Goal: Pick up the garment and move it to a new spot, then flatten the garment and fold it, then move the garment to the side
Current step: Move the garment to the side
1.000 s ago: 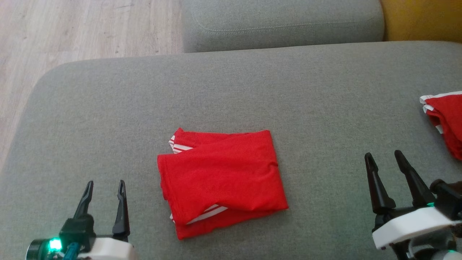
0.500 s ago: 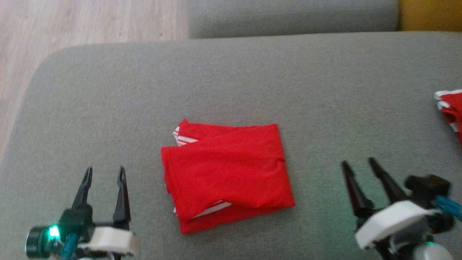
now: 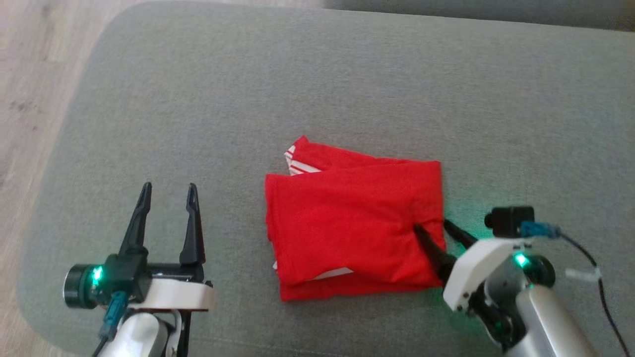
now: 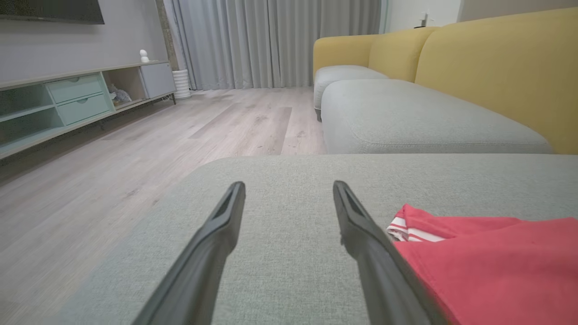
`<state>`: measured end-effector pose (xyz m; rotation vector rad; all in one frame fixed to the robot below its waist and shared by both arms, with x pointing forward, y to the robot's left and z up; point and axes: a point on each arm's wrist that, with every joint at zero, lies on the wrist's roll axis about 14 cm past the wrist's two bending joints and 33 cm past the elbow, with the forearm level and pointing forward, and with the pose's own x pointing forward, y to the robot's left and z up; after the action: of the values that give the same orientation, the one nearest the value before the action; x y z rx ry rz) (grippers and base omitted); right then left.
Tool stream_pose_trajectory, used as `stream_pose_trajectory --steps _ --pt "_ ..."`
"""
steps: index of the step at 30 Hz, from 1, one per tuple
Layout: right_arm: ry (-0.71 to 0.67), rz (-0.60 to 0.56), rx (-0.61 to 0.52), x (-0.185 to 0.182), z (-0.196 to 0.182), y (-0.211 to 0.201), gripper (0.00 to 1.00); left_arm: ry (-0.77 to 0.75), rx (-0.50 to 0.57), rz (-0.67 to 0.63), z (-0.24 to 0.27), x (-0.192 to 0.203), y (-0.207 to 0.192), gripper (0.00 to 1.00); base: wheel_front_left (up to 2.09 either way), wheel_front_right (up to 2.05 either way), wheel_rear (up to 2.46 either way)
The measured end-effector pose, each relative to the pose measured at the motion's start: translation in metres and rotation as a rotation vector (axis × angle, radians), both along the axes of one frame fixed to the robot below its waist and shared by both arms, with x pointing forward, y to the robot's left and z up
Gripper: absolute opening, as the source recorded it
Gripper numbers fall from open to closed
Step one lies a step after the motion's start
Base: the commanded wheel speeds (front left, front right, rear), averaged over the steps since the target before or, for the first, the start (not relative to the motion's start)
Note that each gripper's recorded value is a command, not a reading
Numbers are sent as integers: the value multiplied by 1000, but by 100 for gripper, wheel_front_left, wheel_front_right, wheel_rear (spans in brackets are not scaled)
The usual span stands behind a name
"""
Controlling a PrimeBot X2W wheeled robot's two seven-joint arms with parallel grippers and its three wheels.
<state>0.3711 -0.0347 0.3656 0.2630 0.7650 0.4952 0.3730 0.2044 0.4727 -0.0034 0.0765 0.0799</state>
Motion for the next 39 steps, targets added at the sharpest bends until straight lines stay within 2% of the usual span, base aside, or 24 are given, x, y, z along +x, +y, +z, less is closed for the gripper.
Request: stream_pose_trajectory --steps 3,4,5,9,13,21,26,27,31,34,39 --pt "25 43 5 8 1 13 100 16 0 20 -5 -4 6 100 0 0 0" --pt "36 56 5 9 1 16 65 17 0 25 -6 -5 7 100 0 0 0" --pt "42 65 8 9 2 19 0 16 1 27 -7 -6 8 100 0 0 0" --pt "44 90 4 3 4 22 0 18 -3 18 -8 -5 5 100 0 0 0" --pt "-38 90 -27 5 15 12 0 11 -6 3 -7 2 1 100 0 0 0" --pt "-180 -46 -155 6 42 -74 0 -18 -20 -145 -3 31 -46 100 0 0 0" --pt "-190 -197 -248 -5 51 -149 0 -30 -42 -274 -2 46 -92 100 0 0 0" --pt "-185 -256 -271 -12 53 -173 0 -32 -53 -327 -2 51 -109 100 0 0 0" --pt "-177 -327 -316 -18 55 -208 0 -38 -61 -414 -2 64 -140 100 0 0 0" --pt "-194 -351 -382 -6 60 -237 0 -31 -71 -460 -7 73 -156 100 0 0 0" --pt "-303 -389 -524 38 92 -288 0 0 -72 -490 -22 85 -166 100 0 0 0"
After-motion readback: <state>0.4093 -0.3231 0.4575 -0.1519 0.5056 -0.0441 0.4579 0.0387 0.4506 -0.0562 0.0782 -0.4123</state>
